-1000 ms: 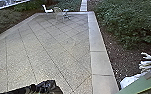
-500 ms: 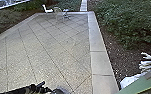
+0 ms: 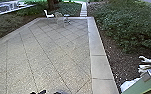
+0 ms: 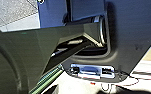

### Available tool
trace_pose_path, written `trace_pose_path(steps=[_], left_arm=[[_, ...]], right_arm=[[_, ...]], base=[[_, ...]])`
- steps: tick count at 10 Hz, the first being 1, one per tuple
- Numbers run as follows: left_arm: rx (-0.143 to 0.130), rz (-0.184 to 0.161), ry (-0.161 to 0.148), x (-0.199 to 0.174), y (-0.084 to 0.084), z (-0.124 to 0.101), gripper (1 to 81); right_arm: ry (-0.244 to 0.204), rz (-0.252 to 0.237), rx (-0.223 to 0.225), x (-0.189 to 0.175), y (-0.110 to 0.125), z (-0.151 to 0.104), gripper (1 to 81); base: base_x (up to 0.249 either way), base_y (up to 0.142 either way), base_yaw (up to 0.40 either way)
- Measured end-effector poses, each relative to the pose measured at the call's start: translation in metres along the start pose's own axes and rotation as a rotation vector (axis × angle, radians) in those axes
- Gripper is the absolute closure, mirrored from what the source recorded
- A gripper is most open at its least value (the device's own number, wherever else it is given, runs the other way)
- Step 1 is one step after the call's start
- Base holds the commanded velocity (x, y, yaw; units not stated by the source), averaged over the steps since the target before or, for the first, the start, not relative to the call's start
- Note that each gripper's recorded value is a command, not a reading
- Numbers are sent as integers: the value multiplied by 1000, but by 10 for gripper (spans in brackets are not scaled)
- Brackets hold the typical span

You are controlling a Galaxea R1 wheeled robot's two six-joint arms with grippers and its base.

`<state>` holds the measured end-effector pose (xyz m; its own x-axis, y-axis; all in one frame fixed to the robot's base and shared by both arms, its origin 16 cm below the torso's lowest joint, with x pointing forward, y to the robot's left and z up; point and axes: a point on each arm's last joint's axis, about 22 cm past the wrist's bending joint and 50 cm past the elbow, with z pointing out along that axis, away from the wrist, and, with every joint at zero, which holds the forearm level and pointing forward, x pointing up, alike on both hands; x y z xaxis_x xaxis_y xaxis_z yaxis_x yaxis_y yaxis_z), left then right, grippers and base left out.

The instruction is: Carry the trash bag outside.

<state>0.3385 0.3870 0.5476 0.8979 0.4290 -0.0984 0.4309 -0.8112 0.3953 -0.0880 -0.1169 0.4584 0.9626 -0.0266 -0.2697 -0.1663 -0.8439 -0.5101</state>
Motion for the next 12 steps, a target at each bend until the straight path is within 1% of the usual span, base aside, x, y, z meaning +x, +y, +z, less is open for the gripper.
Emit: trace_pose_path(steps=[1, 2, 5, 6, 7, 8, 9, 10, 11, 12], left_arm=[[-7, 17, -4, -15, -1, -2, 10], [-19, 32, -15, -36, 1, 0, 10], [-63, 107, -81, -121, 10, 27, 10], [-67, 126, -92, -145, 8, 39, 10], [-60, 133, -105, -173, -1, 53, 10], [-55, 141, -137, -210, -8, 70, 10], [-58, 145, -169, -246, -10, 85, 10], [-65, 155, -190, -275, -9, 96, 10], [-70, 157, -191, -294, -6, 105, 10], [-70, 164, -181, -306, -6, 111, 10]], right_arm=[[25, -16, 2, 10, -2, -2, 10], [50, -34, 3, 21, -4, -4, 10], [121, -82, 2, 48, -8, -11, 10], [132, -89, 2, 51, -8, -12, 10], [132, -90, 1, 49, -8, -12, 10], [133, -90, 1, 49, -8, -12, 10], [131, -88, -1, 47, -7, -12, 10], [131, -84, -1, 47, -8, -11, 10], [144, -82, -1, 50, -7, -11, 10], [148, -82, -2, 51, -7, -11, 10]], base=[[0, 0, 0], [0, 0, 0], [0, 0, 0], [0, 0, 0], [0, 0, 0], [0, 0, 0], [0, 0, 0], [0, 0, 0], [0, 0, 0], [0, 0, 0]])
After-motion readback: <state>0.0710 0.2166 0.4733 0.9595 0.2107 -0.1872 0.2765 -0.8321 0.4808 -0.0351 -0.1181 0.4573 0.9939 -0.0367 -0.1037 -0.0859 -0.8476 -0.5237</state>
